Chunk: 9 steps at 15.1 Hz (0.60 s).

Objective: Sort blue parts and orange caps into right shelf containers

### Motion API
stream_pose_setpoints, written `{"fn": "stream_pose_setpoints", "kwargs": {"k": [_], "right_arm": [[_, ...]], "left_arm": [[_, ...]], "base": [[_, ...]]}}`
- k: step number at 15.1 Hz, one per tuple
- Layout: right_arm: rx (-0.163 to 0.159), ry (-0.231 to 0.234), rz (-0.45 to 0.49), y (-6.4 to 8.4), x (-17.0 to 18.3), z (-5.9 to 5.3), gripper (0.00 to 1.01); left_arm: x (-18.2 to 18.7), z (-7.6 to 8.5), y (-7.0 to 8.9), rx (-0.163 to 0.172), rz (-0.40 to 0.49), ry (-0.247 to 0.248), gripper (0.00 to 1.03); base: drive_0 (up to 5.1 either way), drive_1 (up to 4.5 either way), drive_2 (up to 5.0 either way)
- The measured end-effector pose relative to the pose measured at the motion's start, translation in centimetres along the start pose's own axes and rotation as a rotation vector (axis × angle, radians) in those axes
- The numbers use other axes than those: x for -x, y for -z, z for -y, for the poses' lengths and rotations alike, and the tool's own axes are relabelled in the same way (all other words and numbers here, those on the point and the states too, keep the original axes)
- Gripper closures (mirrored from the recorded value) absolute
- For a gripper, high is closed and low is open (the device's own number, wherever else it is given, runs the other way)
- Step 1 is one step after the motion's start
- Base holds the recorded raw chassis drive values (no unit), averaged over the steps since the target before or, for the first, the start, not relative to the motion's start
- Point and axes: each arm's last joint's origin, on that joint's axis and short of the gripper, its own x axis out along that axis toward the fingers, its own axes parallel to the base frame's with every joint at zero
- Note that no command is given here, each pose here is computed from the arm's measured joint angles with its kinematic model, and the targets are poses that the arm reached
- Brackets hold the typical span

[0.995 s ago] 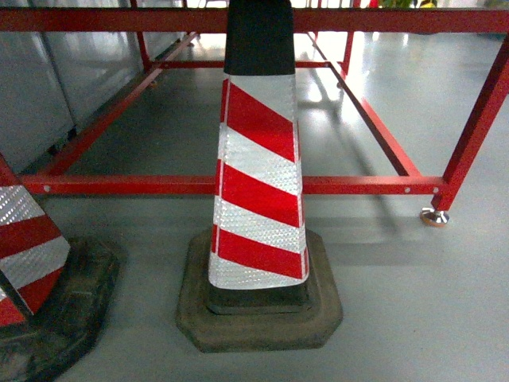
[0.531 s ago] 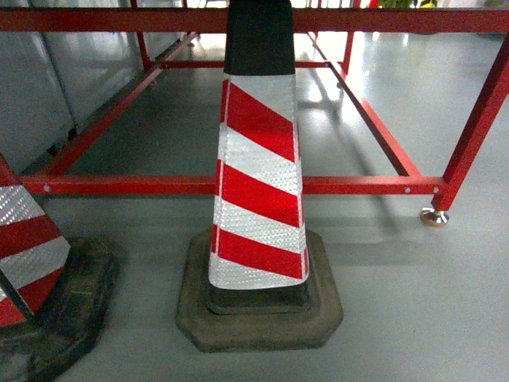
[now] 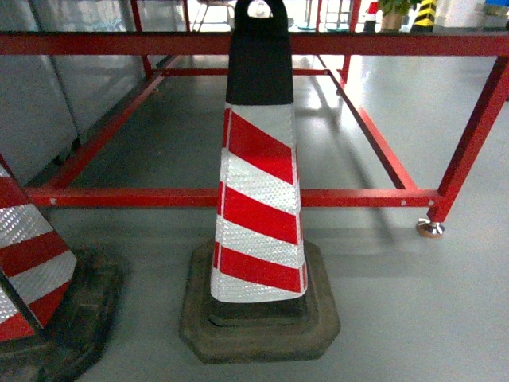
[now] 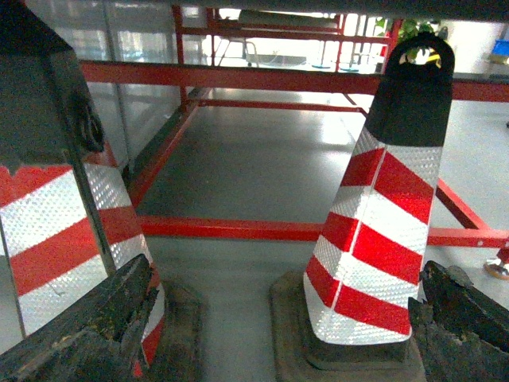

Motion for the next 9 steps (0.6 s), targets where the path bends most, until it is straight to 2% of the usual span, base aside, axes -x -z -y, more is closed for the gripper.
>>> {"fn": "stream_pose_setpoints", "kwargs": {"k": [9], "right_arm": [[-0.008, 0.001, 0.002, -0.01, 0.0, 0.0, 0.03]], "left_arm": [[0.0, 0.01, 0.0, -0.009, 0.0, 0.003, 0.05]], "base": [[0.0, 0.0, 0.0]]}}
